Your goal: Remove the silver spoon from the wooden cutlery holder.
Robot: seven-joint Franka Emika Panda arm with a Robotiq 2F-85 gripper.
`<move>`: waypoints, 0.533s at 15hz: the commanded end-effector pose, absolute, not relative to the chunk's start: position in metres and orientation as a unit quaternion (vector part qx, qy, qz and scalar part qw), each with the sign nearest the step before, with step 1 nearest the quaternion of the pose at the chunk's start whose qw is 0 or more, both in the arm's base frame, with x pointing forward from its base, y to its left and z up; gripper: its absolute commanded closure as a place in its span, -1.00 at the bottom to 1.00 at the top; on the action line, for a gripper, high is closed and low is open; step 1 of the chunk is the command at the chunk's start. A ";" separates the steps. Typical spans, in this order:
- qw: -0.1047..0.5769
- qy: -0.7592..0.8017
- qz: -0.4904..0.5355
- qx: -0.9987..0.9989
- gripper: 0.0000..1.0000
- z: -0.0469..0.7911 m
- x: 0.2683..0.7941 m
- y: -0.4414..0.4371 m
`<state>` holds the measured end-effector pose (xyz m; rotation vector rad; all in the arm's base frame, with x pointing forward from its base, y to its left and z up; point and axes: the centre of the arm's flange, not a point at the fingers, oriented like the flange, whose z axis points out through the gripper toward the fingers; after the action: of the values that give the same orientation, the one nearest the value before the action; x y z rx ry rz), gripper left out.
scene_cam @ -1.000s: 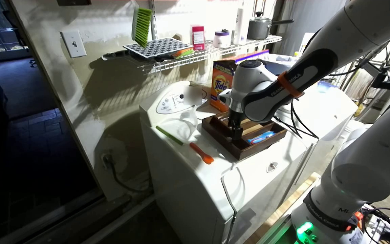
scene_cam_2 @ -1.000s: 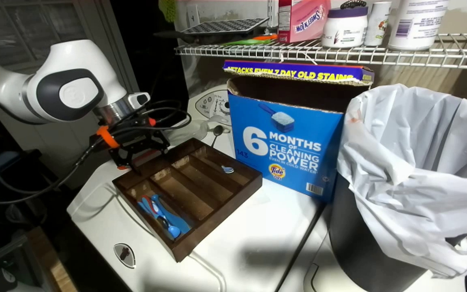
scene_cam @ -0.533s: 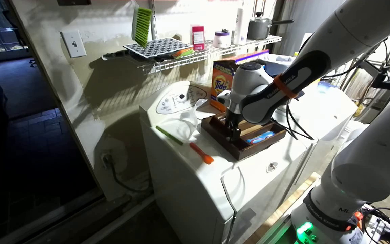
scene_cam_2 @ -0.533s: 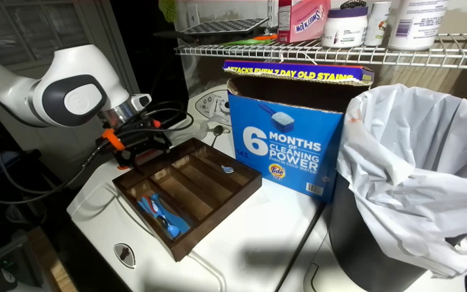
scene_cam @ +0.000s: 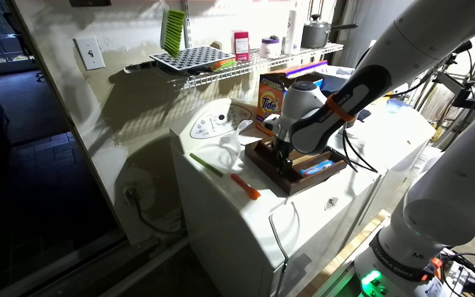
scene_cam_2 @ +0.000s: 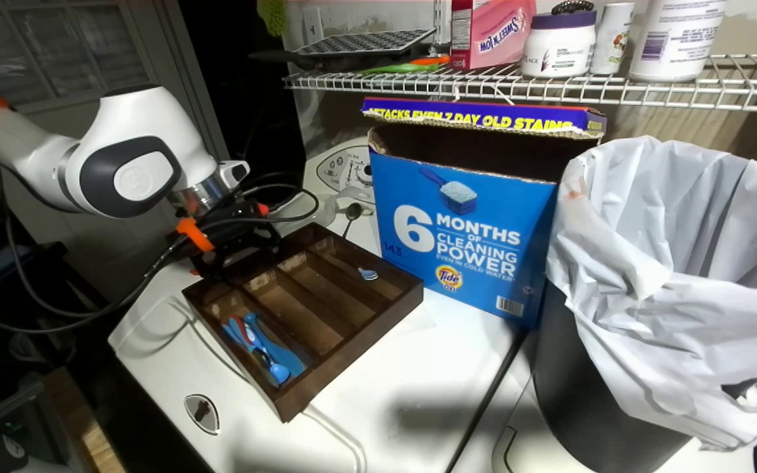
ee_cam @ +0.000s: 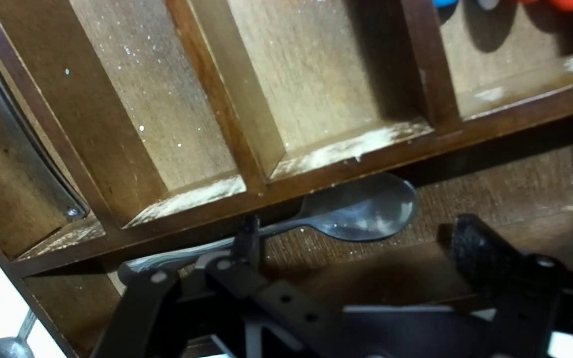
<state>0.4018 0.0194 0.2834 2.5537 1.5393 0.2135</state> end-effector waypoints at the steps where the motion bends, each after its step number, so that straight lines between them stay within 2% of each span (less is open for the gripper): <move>1: 0.072 0.521 0.080 0.846 -1.00 0.269 0.368 0.011; 8: 0.072 0.523 0.086 0.845 -1.00 0.262 0.370 0.011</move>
<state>0.4043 0.0167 0.2717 2.5464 1.5528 0.2273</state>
